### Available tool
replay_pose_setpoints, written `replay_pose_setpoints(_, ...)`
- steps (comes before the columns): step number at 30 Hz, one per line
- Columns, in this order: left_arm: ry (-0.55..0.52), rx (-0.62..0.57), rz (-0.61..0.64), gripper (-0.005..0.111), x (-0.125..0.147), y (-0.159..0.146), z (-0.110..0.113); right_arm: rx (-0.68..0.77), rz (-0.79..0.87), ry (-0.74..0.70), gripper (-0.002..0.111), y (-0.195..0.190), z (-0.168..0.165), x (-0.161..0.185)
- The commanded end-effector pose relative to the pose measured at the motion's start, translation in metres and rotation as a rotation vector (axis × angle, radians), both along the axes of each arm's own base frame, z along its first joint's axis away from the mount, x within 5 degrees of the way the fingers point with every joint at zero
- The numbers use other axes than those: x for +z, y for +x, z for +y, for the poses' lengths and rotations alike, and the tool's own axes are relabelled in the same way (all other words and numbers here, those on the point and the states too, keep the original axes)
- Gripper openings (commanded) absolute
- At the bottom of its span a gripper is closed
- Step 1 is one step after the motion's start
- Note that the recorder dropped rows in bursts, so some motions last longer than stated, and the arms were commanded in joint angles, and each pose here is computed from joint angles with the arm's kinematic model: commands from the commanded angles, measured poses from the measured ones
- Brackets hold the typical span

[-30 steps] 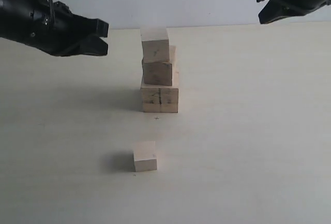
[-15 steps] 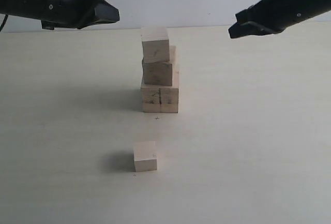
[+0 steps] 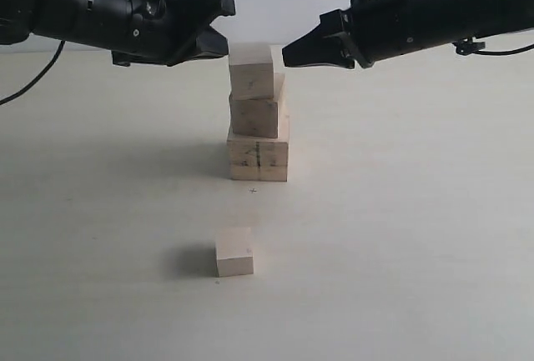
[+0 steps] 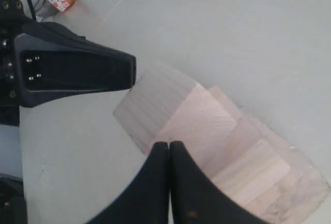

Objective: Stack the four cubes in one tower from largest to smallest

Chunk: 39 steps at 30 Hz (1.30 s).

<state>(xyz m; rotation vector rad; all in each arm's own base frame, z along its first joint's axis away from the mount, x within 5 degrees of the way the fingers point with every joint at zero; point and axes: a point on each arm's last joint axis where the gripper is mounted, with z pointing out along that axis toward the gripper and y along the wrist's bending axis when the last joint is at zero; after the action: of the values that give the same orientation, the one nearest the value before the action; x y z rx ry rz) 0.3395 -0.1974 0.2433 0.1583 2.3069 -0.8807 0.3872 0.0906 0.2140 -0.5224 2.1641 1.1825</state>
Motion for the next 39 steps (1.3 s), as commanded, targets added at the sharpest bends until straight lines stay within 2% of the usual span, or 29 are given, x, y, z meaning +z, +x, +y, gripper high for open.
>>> replay_pose_setpoints(1,-0.001,0.031,-0.057,0.000,0.013,0.001,0.002,-0.002,0.005,0.010,0.000,0.002,0.002,-0.005)
replay_pose_setpoints(3,0.028,0.028,-0.085,0.000,0.014,0.001,0.003,0.002,0.024,0.012,0.000,0.003,0.002,-0.012)
replay_pose_setpoints(16,0.027,0.031,-0.001,0.000,-0.012,0.008,-0.002,0.040,0.047,0.018,0.000,0.001,0.008,-0.017)
replay_pose_setpoints(34,-0.027,-0.085,0.041,0.000,-0.006,0.011,-0.017,0.064,0.045,0.000,0.000,-0.001,0.016,-0.019)
replay_pose_setpoints(39,-0.037,-0.114,0.062,0.000,-0.006,0.008,-0.018,0.018,0.048,-0.025,0.000,0.002,0.014,-0.021)
